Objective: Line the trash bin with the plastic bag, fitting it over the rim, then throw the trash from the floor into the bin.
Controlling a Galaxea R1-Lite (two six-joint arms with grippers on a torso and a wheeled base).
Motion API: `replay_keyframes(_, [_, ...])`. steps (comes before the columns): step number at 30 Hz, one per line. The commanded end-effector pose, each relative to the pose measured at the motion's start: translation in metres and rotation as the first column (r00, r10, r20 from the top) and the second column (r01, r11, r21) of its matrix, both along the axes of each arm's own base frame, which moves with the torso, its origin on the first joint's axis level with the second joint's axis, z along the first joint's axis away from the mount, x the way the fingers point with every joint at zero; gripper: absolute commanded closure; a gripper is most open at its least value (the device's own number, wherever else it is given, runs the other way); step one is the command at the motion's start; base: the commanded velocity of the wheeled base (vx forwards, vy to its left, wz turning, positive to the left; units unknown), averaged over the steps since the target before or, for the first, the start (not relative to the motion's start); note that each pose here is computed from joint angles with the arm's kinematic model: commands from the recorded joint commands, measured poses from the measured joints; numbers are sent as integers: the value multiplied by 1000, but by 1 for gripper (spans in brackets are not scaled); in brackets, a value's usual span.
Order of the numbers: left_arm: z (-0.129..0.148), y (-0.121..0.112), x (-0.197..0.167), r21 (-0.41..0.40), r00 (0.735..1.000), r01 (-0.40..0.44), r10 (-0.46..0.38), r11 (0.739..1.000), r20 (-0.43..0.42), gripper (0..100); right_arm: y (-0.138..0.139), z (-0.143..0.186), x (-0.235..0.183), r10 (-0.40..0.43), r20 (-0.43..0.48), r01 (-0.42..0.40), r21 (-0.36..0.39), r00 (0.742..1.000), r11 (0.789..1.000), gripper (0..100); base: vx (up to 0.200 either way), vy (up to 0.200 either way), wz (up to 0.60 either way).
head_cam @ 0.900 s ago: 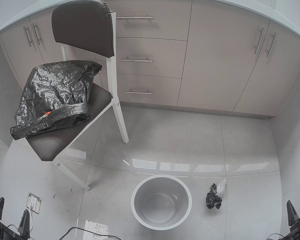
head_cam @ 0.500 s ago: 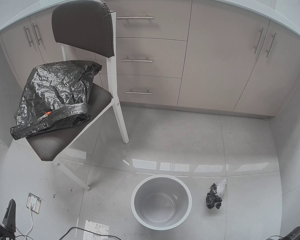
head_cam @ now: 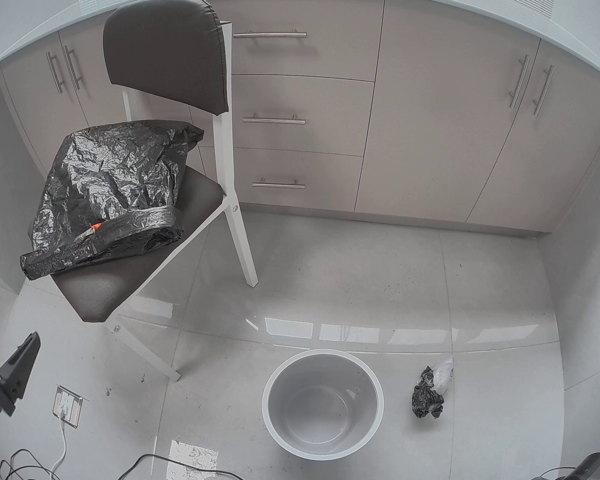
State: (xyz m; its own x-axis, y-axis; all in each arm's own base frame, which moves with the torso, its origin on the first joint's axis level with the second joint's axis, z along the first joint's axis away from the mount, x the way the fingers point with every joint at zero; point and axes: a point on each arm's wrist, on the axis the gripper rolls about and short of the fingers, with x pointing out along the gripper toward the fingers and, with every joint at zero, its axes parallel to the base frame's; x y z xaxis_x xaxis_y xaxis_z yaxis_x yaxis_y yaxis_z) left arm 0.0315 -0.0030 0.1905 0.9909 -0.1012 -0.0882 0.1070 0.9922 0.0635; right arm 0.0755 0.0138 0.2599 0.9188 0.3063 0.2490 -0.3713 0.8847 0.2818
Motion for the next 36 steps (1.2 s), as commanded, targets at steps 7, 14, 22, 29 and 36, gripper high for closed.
replay_keyframes(7, [1, -28, 128, 500, 977, 180, -95, 847, -191, 0, 23, -34, 69, 87, -175, -73, 84, 981, 994, 0, 0, 0, 0])
replay_keyframes(14, [1, -40, 189, 579, 988, 148, -95, 802, -121, 0, 24, -37, 70, 95, -197, -79, 84, 976, 993, 0, 0, 0, 0])
replay_keyframes(22, [-20, -45, 250, 586, 998, 64, -38, 807, -56, 0, 25, -46, 78, 95, -247, -74, 92, 964, 993, 0, 0, 0, 0])
replay_keyframes(29, [-30, -48, 268, 644, 997, 73, -44, 762, -61, 0, 27, -54, 87, 94, -288, -72, 85, 953, 994, 0, 0, 0, 0])
replay_keyframes(36, [-24, -50, 292, 698, 999, 47, -48, 714, -18, 0, 26, -55, 87, 87, -292, -64, 86, 953, 994, 0, 0, 0, 0])
